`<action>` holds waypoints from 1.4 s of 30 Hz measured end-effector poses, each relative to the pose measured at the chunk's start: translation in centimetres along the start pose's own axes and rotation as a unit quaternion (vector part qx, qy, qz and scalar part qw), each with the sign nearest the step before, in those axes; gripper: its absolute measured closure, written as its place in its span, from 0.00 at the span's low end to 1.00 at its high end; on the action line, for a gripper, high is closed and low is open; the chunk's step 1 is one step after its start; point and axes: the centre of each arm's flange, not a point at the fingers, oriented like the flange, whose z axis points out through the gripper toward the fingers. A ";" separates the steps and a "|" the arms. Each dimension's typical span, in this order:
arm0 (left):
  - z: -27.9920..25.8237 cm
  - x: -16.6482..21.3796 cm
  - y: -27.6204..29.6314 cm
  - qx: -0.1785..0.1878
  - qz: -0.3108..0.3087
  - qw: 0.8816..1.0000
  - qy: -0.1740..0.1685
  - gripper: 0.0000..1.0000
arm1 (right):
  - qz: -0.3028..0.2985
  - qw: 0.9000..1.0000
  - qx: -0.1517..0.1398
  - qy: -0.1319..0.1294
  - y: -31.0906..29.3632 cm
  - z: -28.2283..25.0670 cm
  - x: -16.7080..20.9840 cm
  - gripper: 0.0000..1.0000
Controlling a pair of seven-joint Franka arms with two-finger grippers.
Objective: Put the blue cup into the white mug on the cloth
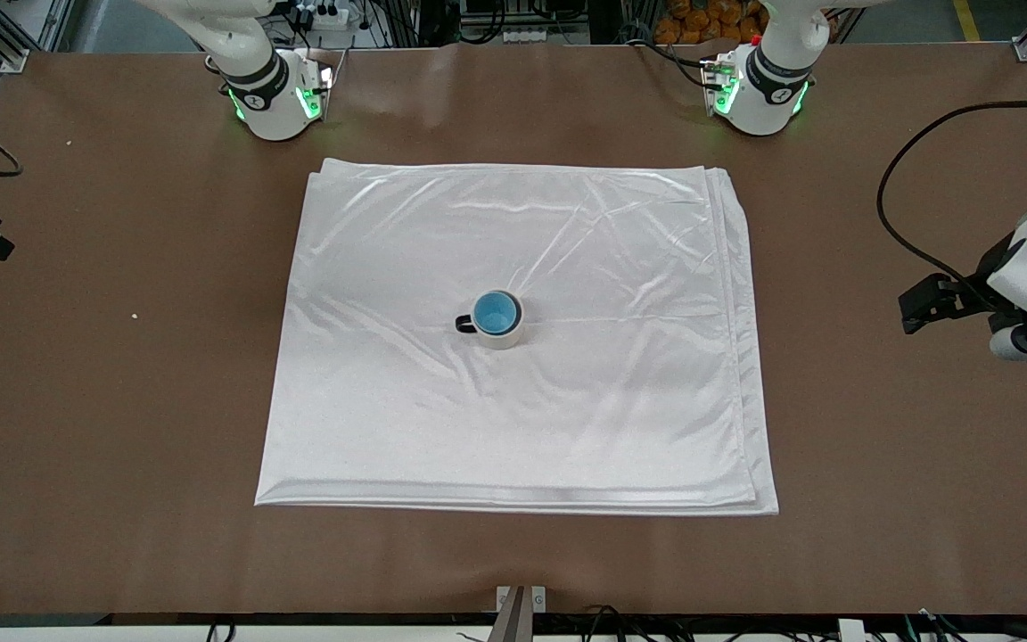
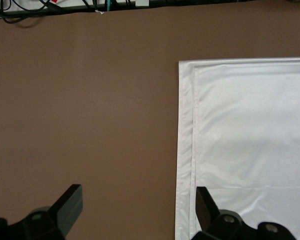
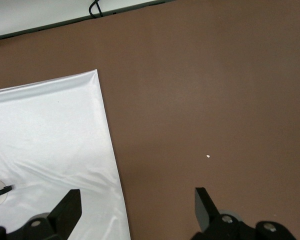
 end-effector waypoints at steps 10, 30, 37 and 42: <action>0.5 -0.2 -2.0 -0.010 0.008 1.000 -0.008 0.00 | -0.001 1.000 0.000 -0.002 0.0 0.2 0.1 0.00; -1.0 -1.7 -1.8 -0.009 0.010 1.000 -0.005 0.00 | -0.001 1.000 -0.001 -0.006 0.0 0.4 0.1 0.00; -1.3 -1.8 -1.8 -0.009 0.010 1.000 -0.003 0.00 | -0.001 1.000 -0.001 -0.010 0.0 0.5 0.0 0.00; -1.4 -1.8 -1.8 -0.009 0.010 1.000 -0.002 0.00 | -0.001 1.000 -0.001 -0.012 0.0 0.6 0.0 0.00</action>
